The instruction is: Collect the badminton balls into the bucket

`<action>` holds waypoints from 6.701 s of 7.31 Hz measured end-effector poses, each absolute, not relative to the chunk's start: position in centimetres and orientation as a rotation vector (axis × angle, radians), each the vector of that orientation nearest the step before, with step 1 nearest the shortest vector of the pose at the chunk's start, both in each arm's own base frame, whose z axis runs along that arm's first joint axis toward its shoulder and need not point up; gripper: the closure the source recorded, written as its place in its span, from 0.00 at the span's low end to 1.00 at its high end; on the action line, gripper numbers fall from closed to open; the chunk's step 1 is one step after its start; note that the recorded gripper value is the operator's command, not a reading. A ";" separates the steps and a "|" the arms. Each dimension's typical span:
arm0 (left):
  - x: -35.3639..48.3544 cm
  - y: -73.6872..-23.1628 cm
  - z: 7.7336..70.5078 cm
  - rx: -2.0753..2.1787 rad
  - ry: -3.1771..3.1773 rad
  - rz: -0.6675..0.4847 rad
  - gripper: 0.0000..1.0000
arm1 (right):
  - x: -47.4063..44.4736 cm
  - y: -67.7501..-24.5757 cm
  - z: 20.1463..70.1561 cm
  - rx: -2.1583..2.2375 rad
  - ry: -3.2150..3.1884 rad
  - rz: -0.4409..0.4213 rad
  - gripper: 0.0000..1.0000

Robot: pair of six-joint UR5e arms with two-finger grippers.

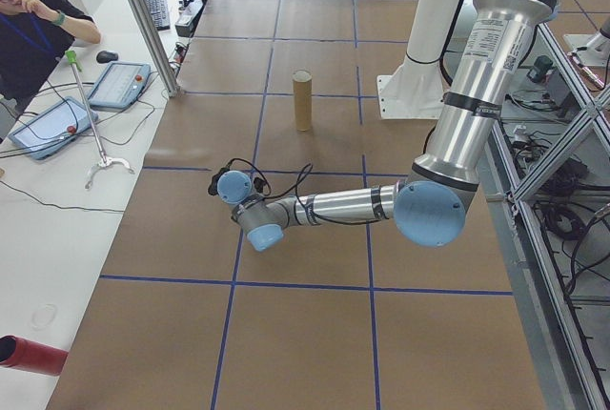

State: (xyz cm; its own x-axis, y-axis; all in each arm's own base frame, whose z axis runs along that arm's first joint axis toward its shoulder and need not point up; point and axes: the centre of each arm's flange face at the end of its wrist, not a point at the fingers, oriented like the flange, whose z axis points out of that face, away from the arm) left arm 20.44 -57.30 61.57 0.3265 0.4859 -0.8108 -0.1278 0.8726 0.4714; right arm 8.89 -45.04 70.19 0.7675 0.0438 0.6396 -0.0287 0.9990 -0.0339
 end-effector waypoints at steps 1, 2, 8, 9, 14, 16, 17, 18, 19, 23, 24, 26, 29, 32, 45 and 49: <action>20.9 -57.3 61.4 0.350 1.177 0.420 0.71 | 8.9 -45.0 70.2 -0.023 -0.694 0.039 0.00; 21.1 -57.3 61.3 0.349 1.179 0.424 0.84 | 8.9 -45.0 70.2 -0.023 -0.694 0.039 0.00; 21.5 -57.3 59.2 0.307 1.209 0.348 1.00 | 8.9 -45.0 70.1 -0.021 -0.695 0.039 0.00; 21.5 -57.3 57.8 0.290 1.224 0.307 1.00 | 8.9 -45.1 70.1 -0.021 -0.695 0.039 0.00; 22.1 -58.3 43.4 0.082 1.254 -0.002 1.00 | 8.9 -45.1 70.1 -0.021 -0.695 0.039 0.00; 22.4 -56.9 36.5 -0.012 1.216 -0.109 1.00 | 8.9 -45.0 70.1 -0.021 -0.695 0.039 0.00; 22.5 -56.3 32.2 -0.027 1.153 -0.171 1.00 | 8.9 -45.0 70.1 -0.022 -0.694 0.039 0.00; 22.7 -55.9 27.9 -0.035 1.079 -0.226 1.00 | 8.9 -45.0 70.1 -0.022 -0.694 0.039 0.00; 23.1 -55.0 24.1 -0.051 1.014 -0.260 1.00 | 8.9 -45.0 70.1 -0.021 -0.694 0.039 0.00; 27.7 -49.0 11.3 -0.151 0.736 -0.284 1.00 | 8.9 -45.1 70.1 -0.021 -0.694 0.039 0.00; 29.1 -47.5 9.5 -0.181 0.682 -0.266 1.00 | 8.9 -45.1 70.1 -0.021 -0.694 0.039 0.00; 31.5 -46.4 7.4 -0.227 0.609 -0.248 1.00 | 8.9 -45.1 70.1 -0.021 -0.694 0.039 0.00; 35.2 -48.5 6.1 -0.267 0.531 -0.253 1.00 | 8.9 -45.1 70.1 -0.020 -0.694 0.039 0.00; 38.5 -48.9 7.1 -0.288 0.458 -0.259 1.00 | 8.9 -45.1 70.1 -0.020 -0.694 0.038 0.00; 40.9 -50.1 6.8 -0.261 0.467 -0.234 0.00 | 8.9 -45.0 70.1 -0.021 -0.694 0.039 0.00; 32.5 -51.8 11.4 -0.046 0.665 -0.141 0.00 | 8.9 -45.0 70.1 -0.021 -0.694 0.039 0.00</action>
State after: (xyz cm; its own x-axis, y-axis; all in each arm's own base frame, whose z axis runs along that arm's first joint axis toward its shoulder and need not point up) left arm 32.52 -51.83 11.42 0.7780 -0.1452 -0.6113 0.1158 0.9894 -0.0877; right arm 8.89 -45.05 70.13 0.7679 0.0429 0.6392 -0.0287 0.9991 -0.0325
